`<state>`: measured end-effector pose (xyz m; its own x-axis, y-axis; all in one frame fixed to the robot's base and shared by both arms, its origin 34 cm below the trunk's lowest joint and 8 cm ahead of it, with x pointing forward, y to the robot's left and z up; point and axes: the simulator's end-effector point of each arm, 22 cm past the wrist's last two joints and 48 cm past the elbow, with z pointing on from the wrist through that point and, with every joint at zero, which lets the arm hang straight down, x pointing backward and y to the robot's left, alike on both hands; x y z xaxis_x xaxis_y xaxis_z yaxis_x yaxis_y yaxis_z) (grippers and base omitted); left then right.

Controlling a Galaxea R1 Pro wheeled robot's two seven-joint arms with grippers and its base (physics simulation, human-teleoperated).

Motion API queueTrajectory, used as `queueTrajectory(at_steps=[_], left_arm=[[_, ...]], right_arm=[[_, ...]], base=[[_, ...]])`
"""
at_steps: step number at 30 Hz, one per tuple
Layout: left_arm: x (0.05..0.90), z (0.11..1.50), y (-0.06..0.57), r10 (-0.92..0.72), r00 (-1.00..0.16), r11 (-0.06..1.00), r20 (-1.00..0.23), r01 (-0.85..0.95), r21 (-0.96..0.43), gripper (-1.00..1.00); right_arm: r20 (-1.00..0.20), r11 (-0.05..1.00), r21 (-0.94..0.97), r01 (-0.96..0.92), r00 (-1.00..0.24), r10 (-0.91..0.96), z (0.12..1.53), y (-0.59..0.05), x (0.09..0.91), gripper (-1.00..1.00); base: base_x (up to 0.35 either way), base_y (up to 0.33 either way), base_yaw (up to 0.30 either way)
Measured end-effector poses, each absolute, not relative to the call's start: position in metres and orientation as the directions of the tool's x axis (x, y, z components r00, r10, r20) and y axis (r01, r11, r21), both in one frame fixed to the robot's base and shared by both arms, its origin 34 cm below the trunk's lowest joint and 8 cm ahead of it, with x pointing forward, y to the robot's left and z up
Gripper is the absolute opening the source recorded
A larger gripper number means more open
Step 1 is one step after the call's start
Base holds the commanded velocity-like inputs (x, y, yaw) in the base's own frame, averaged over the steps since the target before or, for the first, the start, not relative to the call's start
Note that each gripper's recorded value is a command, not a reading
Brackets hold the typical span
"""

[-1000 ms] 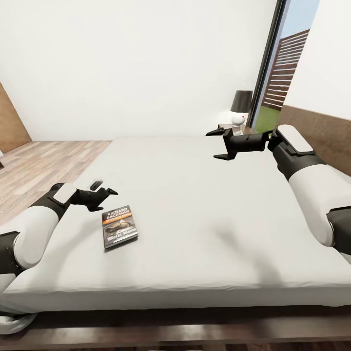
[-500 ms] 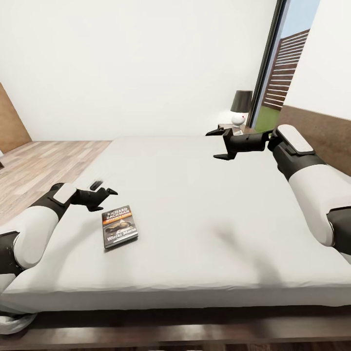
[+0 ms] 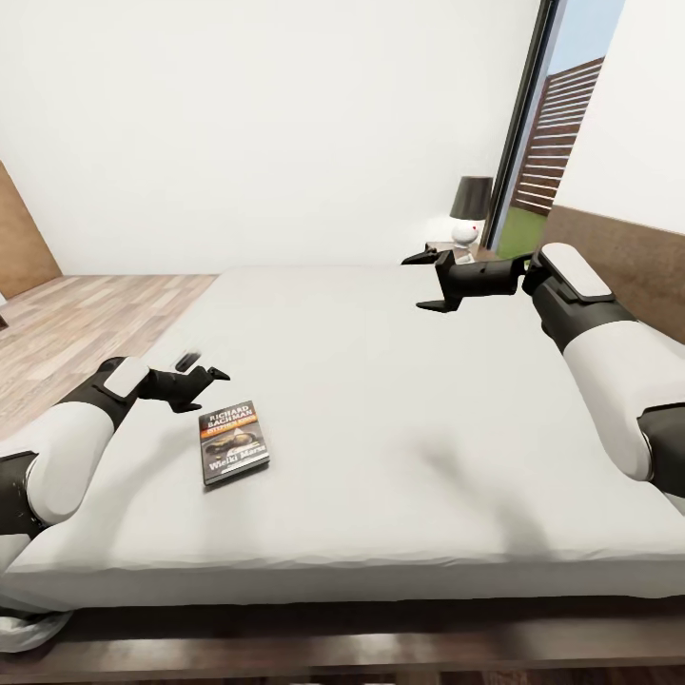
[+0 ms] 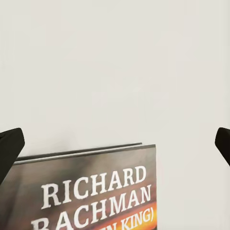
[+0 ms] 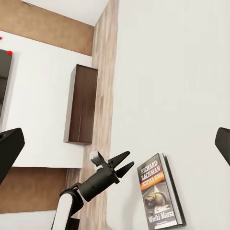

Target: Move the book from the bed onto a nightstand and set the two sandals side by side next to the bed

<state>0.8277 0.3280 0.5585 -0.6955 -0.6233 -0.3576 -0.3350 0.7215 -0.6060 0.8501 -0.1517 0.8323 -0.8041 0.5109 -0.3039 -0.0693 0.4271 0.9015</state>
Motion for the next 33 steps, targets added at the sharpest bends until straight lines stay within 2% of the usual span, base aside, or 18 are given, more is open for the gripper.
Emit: queueTrajectory(at_steps=[33], left_arm=[[0.828,0.549,0.329,-0.623,-0.699,0.722,-0.350,-0.343,-0.601,1.00]], right_arm=[[-0.294,0.427,0.902,-0.058,-0.808,0.511,0.822,-0.152,0.854,1.00]], base=[[0.000,0.000,0.000]])
